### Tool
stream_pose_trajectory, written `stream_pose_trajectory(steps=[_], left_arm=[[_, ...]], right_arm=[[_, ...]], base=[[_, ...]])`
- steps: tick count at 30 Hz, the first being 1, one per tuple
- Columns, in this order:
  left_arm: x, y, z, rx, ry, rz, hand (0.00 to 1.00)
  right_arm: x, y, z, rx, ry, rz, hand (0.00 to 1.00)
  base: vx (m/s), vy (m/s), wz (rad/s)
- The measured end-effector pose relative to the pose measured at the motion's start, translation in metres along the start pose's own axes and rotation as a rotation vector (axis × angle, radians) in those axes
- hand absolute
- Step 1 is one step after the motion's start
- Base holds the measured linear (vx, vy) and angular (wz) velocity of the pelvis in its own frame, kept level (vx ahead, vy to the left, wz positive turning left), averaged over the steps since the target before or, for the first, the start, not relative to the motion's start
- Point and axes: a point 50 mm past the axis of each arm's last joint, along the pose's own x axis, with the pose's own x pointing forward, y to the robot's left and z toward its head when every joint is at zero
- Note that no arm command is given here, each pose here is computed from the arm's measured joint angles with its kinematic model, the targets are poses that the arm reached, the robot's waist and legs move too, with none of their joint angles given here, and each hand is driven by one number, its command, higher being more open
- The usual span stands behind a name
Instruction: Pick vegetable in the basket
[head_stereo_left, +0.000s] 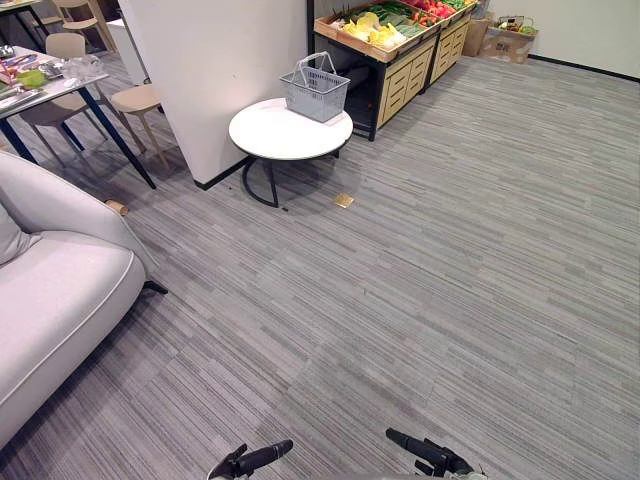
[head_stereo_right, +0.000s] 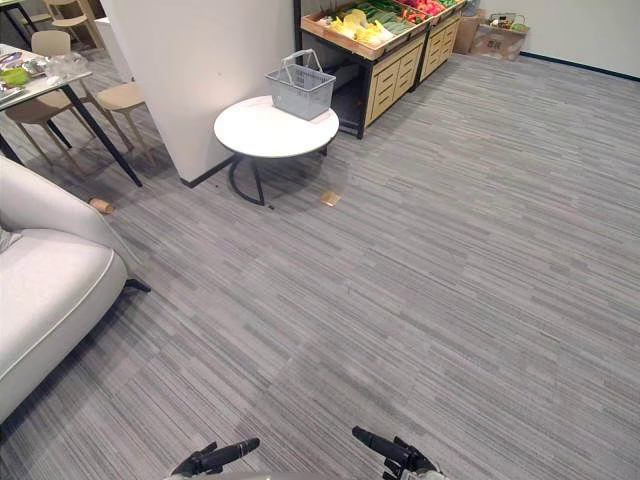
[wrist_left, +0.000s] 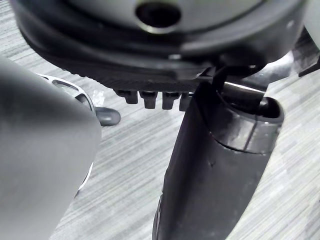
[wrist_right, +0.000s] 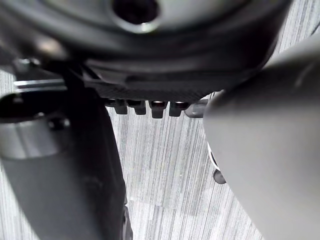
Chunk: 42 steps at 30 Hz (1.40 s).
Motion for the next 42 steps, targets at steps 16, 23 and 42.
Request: stream_pose_trajectory(steps=[16,23,42], left_arm=[[0.001,-0.002,0.007,0.049,-0.01,-0.017,1.0],[0.002,-0.002,0.016,0.102,-0.008,-0.018,1.0],[-0.006,0.028,-0.013,0.12,0.097,0.057,1.0]], right_arm=[[0.0,0.001,0.001,-0.024,-0.001,0.007,1.0],[0.0,0.002,0.015,-0.02,-0.055,0.015,1.0],[-0.004,-0.013,0.005,0.079,-0.035,-0.014,1.0]], base=[[-0.01,0.004,-0.04],[-0.07,0.089,0.04],[0.26,-0.261,-0.03]])
